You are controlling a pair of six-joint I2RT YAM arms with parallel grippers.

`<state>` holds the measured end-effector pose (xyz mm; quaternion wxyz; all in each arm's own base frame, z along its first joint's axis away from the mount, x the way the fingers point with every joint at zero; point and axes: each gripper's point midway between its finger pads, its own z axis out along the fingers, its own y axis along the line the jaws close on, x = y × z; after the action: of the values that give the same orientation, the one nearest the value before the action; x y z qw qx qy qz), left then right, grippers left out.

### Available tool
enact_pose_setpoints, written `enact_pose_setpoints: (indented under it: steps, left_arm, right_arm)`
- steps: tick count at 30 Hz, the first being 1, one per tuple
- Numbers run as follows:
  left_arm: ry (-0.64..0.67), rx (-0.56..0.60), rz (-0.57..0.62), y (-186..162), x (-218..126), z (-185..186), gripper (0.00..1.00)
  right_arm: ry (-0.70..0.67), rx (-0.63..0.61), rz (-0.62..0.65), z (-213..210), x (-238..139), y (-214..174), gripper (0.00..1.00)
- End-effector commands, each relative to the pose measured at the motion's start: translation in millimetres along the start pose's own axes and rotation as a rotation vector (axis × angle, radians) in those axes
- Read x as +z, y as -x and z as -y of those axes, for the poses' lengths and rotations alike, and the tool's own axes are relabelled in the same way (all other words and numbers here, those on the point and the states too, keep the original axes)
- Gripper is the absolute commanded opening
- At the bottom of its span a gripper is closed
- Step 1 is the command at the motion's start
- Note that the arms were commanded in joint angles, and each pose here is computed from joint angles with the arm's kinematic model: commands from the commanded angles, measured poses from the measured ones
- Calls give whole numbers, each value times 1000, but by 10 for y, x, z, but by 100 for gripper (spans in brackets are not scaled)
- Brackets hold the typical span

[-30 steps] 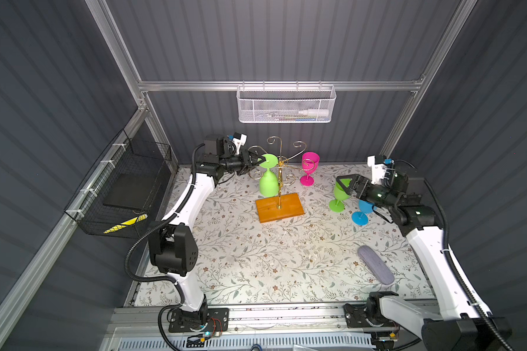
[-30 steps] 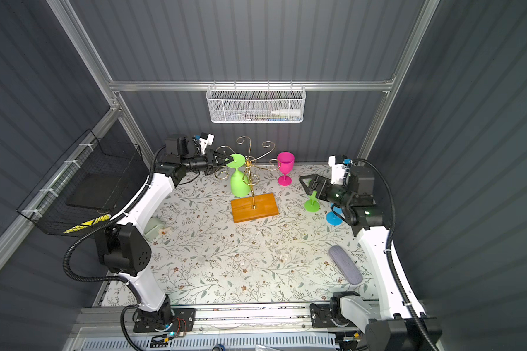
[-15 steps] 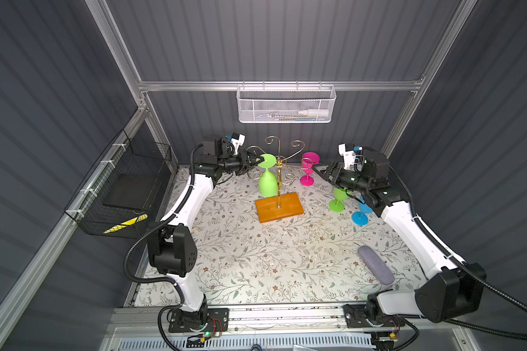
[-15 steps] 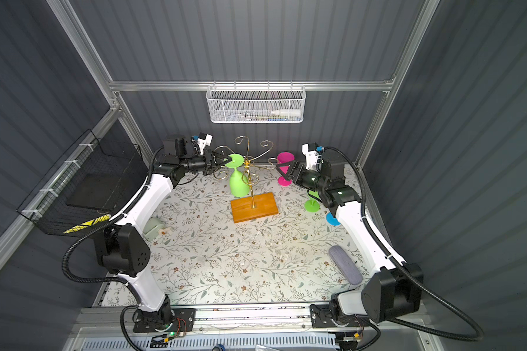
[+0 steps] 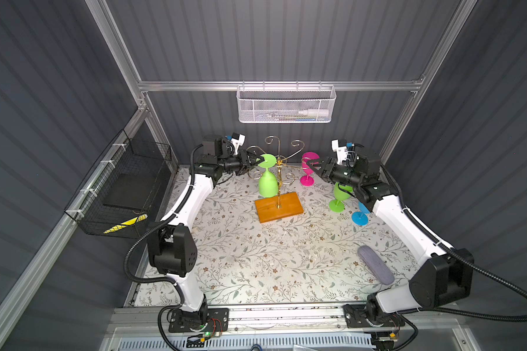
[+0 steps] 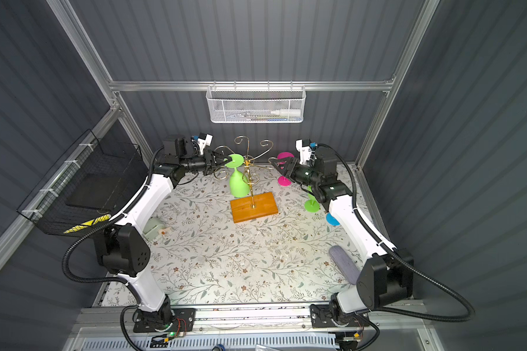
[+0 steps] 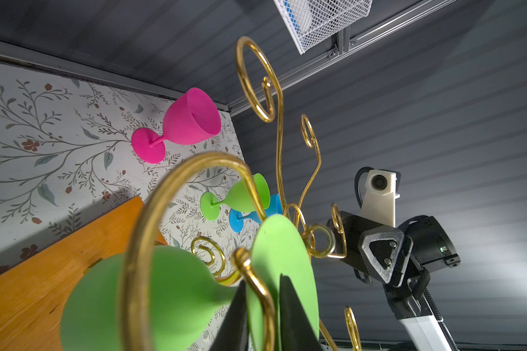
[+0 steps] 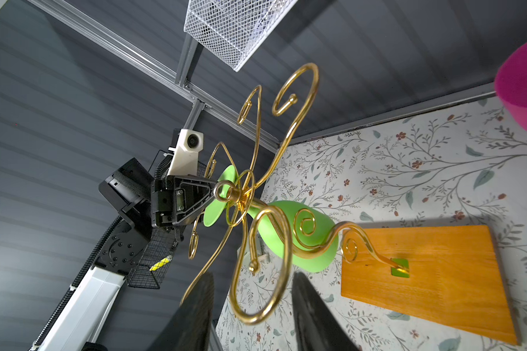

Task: Take the wine glass off the wine glass rack

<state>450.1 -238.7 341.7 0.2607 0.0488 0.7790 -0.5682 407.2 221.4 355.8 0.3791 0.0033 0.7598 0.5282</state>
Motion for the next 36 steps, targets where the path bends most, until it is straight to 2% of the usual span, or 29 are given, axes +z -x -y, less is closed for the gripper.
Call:
enact_pose_setpoints:
  steps: [1,7,11,15,19,30,32,34,36]
  left_arm:
    - [-5,58,21,46,-90,33,19]
    - [-8,63,20,47,-93,43,20]
    - [-7,63,24,53,-113,54,21]
    - [-3,63,32,67,-146,55,28]
    - [-1,63,45,91,-191,54,33]
    - [-4,53,50,94,-228,44,31]
    - [-9,50,45,85,-224,44,34]
    - [-13,47,39,70,-225,48,47]
    - [-12,49,36,57,-229,51,52]
  right_arm:
    - [47,-14,11,-154,30,82,36]
    - [57,16,16,-127,75,100,17]
    - [52,29,34,-118,74,129,10]
    - [47,32,51,-119,57,152,1]
    - [42,34,58,-112,53,162,0]
    - [13,29,83,-81,23,190,0]
    - [14,29,82,-78,27,188,0]
    - [7,30,89,-63,22,194,0]
    - [6,30,90,-67,26,197,0]
